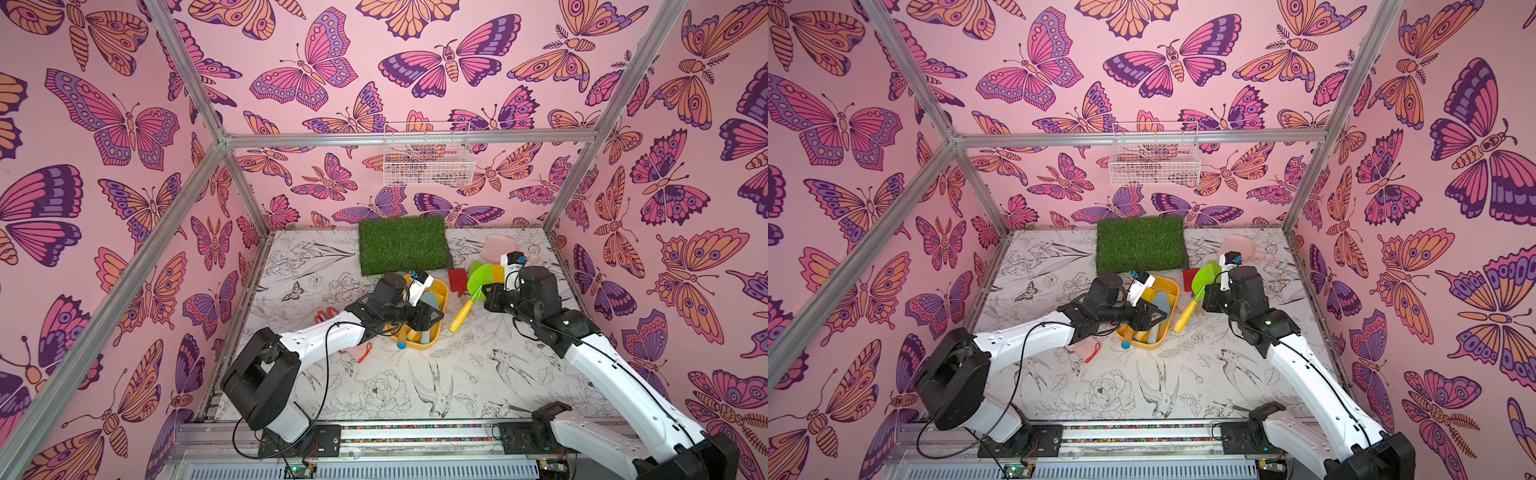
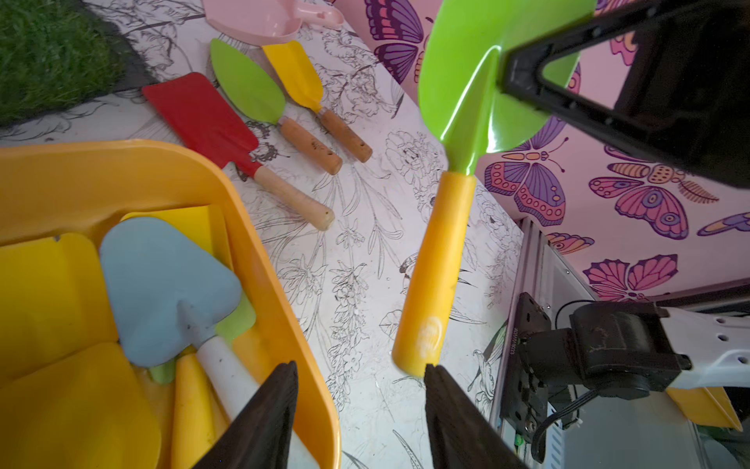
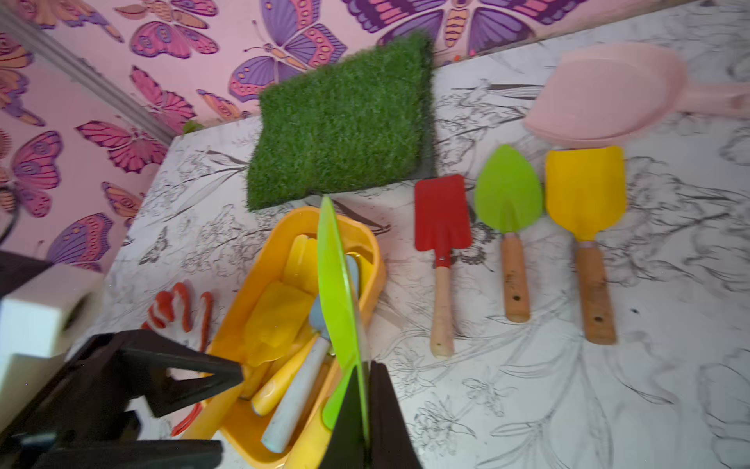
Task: Take the shovel out of the storage box
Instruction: Place the shovel at the center of the board.
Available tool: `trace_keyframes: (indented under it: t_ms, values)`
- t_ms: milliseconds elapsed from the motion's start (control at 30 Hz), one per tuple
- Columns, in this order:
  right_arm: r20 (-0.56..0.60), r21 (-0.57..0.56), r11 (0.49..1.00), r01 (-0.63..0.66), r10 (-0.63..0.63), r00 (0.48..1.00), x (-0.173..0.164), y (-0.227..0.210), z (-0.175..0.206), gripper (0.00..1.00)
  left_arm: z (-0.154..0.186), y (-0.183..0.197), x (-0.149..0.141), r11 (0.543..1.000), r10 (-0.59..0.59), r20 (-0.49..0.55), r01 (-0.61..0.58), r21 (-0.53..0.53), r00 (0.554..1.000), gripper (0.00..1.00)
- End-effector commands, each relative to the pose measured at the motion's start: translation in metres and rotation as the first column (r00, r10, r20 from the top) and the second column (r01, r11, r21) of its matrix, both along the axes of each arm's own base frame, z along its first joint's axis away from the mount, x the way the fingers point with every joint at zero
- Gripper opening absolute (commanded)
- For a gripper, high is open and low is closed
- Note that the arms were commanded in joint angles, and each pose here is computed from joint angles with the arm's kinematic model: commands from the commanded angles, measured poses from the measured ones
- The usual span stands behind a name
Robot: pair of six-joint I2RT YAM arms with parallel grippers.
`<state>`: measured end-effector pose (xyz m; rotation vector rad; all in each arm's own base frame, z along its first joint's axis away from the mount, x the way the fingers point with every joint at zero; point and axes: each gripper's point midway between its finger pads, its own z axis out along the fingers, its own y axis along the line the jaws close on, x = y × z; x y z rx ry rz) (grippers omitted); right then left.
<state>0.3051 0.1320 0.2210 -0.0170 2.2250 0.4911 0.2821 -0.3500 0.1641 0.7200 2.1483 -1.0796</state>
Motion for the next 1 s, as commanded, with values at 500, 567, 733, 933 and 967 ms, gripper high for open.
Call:
trace_keyframes:
  t_ms: [500, 567, 733, 933, 967]
  values:
    - [-0.13, -0.373, 0.883, 0.285, -0.354, 0.926, 0.028, -0.165, -0.054, 0.0, -0.016, 0.04, 0.027, 0.982, 0.158, 0.049, -0.162, 0.098, 0.986, 0.6]
    - [-0.14, -0.384, 0.872, 0.302, -0.379, 0.915, 0.039, -0.179, -0.062, 0.0, -0.014, 0.04, 0.026, 0.983, 0.154, 0.05, -0.158, 0.093, 0.987, 0.6]
    - [-0.231, -0.375, 0.885, 0.274, -0.376, 0.897, 0.069, -0.201, -0.08, 0.0, -0.014, 0.042, 0.025, 0.984, 0.148, 0.052, -0.152, 0.09, 0.988, 0.59]
    - [-0.329, -0.301, 0.942, 0.151, -0.251, 0.91, 0.117, -0.2, -0.107, 0.0, -0.016, 0.043, 0.025, 0.985, 0.143, 0.051, -0.147, 0.093, 0.988, 0.59]
    - [-0.348, -0.291, 0.948, 0.125, -0.227, 0.91, 0.124, -0.198, -0.113, 0.0, -0.016, 0.044, 0.026, 0.984, 0.145, 0.05, -0.149, 0.094, 0.988, 0.58]
